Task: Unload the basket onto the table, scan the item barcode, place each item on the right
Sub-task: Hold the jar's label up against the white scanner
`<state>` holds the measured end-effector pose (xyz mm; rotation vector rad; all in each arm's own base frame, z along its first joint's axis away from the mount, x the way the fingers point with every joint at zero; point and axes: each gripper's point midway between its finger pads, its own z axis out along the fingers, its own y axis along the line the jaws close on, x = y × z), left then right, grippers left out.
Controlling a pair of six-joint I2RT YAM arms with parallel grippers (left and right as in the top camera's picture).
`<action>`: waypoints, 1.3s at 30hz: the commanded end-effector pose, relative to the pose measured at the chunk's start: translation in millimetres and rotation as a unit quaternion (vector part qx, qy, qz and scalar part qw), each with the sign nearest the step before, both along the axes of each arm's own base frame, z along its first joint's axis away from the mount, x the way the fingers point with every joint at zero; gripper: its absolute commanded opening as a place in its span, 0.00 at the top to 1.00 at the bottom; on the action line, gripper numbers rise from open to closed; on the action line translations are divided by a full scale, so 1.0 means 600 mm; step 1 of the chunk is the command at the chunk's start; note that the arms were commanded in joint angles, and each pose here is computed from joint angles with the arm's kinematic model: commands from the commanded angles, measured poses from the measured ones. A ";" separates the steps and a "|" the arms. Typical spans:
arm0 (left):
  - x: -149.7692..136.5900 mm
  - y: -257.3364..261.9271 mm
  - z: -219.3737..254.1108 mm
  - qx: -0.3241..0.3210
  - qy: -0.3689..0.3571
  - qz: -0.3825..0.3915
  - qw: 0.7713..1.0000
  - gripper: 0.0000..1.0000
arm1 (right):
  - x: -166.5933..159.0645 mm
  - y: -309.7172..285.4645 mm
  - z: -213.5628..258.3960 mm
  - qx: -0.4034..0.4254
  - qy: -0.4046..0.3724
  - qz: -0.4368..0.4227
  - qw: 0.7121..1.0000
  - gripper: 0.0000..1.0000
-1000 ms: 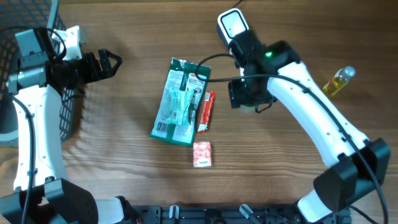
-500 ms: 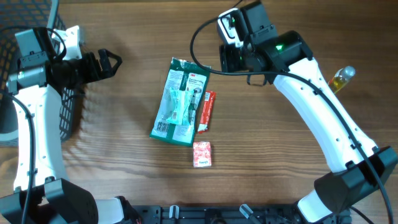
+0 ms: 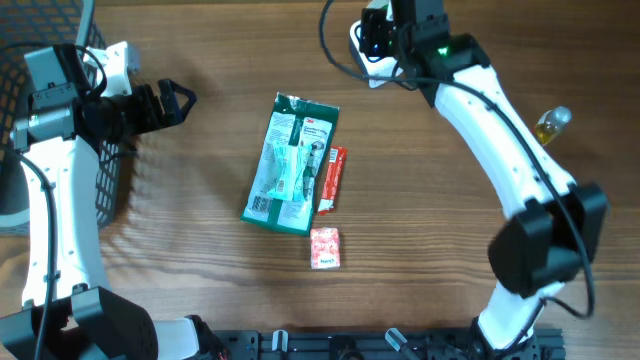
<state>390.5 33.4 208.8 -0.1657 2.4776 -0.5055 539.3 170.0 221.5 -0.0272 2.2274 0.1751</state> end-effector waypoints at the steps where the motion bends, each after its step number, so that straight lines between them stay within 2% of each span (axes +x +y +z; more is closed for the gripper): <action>1: 0.003 -0.003 0.001 0.000 -0.005 -0.009 1.000 0.00 | 0.039 0.000 -0.017 0.008 -0.018 0.005 1.000 0.79; 4: 0.003 -0.003 0.001 0.000 -0.005 -0.009 1.000 0.00 | 0.060 0.019 -0.034 0.030 -0.029 0.027 0.999 0.80; 8: 0.003 -0.003 0.001 0.000 -0.005 -0.009 1.000 0.00 | 0.090 0.033 -0.055 0.052 -0.050 0.025 0.997 0.88; 19: 0.003 -0.003 0.001 0.000 -0.005 -0.009 1.000 0.00 | 0.141 0.040 -0.113 0.100 -0.077 -0.004 0.992 0.89; 29: 0.003 -0.003 0.001 0.000 -0.005 -0.009 1.000 0.00 | 0.157 0.042 -0.162 0.115 -0.074 -0.015 0.990 0.87; 36: 0.003 -0.003 0.001 0.000 -0.005 -0.009 1.000 0.00 | 0.158 0.040 -0.169 0.111 -0.073 -0.018 0.991 0.88; 39: 0.003 -0.003 0.001 0.000 -0.005 -0.009 1.000 0.00 | 0.161 0.034 -0.166 0.107 -0.079 -0.026 0.991 0.96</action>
